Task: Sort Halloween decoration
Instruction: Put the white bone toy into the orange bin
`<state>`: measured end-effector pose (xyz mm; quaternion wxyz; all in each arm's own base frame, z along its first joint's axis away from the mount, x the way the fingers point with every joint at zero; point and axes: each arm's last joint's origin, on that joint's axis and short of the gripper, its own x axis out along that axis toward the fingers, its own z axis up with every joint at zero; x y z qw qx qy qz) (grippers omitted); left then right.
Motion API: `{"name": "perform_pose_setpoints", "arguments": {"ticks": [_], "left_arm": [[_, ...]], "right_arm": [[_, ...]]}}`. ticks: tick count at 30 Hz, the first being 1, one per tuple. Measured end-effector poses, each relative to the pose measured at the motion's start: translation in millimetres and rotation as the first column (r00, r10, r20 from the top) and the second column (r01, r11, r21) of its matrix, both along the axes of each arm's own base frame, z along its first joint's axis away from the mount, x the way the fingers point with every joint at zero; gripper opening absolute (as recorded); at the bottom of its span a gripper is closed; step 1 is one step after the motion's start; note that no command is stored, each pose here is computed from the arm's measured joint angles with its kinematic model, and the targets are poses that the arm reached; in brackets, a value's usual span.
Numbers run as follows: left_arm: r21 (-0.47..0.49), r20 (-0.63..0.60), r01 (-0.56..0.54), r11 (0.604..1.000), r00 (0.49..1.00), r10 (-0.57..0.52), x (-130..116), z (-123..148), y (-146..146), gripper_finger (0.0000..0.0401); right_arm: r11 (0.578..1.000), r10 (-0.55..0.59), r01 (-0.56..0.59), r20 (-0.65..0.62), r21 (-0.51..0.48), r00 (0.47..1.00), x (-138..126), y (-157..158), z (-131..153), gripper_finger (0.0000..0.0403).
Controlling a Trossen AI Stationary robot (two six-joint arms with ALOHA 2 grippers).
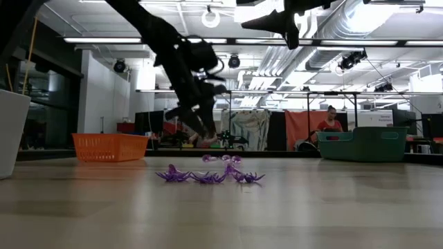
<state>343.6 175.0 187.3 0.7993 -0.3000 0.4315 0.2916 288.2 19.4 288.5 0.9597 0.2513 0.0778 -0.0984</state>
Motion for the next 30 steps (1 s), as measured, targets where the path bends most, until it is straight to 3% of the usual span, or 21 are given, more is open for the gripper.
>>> {"name": "perform_pose_setpoints", "arguments": {"ticks": [5, 16, 20, 25, 30], "left_arm": [[-0.082, -0.014, -0.026, 0.996, 1.000, 0.025, 3.8, -18.4, 15.7, 0.0145], [-0.157, -0.018, -0.015, 0.987, 1.000, 0.012, 11.0, -45.9, 19.2, 0.0145], [-0.167, -0.008, 0.004, 0.986, 1.000, -0.005, 13.8, -46.8, 15.4, 0.0145], [-0.247, 0.045, 0.069, 0.967, 0.997, -0.060, 17.5, -45.4, 8.3, 0.0145], [-0.221, 0.052, 0.070, 0.973, 0.997, -0.060, 20.2, -44.7, 6.8, 0.0145]], "right_arm": [[0.998, -0.013, 0.014, -0.017, 0.061, 1.000, -0.6, -0.1, -2.5, 0.0204], [0.992, -0.028, 0.031, -0.021, 0.126, 0.999, -0.9, 0.0, -3.7, 0.0204], [0.991, -0.029, 0.031, -0.020, 0.128, 0.999, -0.9, 0.1, -3.7, 0.0204], [0.991, -0.028, 0.031, -0.021, 0.127, 0.999, -0.9, 0.1, -3.7, 0.0204], [0.992, -0.029, 0.031, -0.021, 0.126, 0.999, -0.9, 0.1, -3.7, 0.0204]]}}
